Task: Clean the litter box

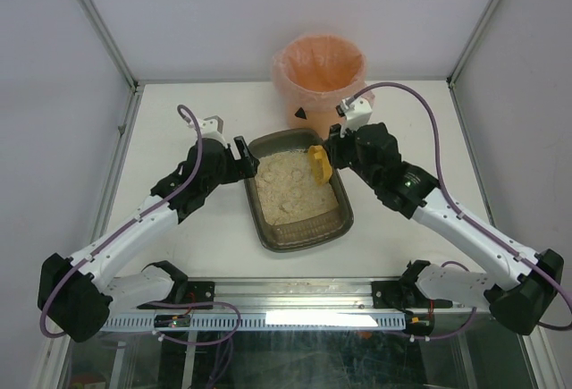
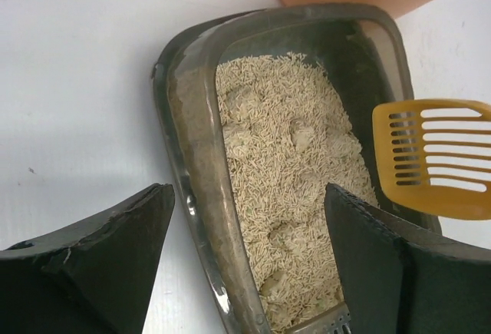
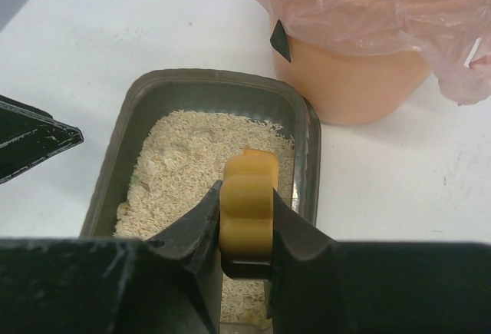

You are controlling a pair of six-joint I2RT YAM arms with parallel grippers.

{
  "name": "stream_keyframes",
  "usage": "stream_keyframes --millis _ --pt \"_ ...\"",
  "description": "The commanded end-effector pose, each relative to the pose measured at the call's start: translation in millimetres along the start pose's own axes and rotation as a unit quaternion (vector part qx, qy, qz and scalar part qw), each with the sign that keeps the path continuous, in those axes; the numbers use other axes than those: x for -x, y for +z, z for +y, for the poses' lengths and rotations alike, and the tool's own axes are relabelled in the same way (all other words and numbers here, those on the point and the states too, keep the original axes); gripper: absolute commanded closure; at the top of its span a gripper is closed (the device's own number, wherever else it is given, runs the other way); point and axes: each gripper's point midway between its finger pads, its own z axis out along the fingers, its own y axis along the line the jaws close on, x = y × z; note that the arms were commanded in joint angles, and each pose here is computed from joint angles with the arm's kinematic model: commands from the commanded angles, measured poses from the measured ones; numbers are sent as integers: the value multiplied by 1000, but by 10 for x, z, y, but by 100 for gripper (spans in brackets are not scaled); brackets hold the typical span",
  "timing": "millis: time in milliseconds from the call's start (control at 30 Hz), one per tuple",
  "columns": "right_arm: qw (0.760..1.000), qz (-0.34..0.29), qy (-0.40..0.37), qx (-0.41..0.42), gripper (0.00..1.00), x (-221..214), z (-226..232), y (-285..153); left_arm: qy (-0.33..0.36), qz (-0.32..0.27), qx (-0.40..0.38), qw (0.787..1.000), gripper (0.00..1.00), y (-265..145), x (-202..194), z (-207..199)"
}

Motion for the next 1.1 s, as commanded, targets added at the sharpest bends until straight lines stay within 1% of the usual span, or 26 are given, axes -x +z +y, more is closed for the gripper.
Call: stream_keyframes --millis 0,133,300,400,600,700,833,1067 --pt "998 -10 -61 -3 100 240 -9 63 13 -9 -45 999 18 44 196 -287" --pt "996 2 -93 -12 100 240 13 185 27 -28 -35 999 17 1 327 -277" --pt "988 19 -149 -20 100 207 115 309 39 -80 6 996 12 -189 568 -105" --pt "980 30 -193 -29 100 158 174 377 48 -114 25 992 11 -350 724 -14" --pt "966 45 -249 -51 100 68 265 503 37 -185 73 979 9 -667 922 271" --pt "958 62 -272 -69 100 -53 312 596 26 -211 81 974 8 -807 987 347" --pt "951 84 -286 -84 100 -224 367 697 23 -228 84 970 7 -898 1030 391" --pt "928 108 -340 -108 100 -420 440 797 26 -225 81 971 7 -886 1020 379"
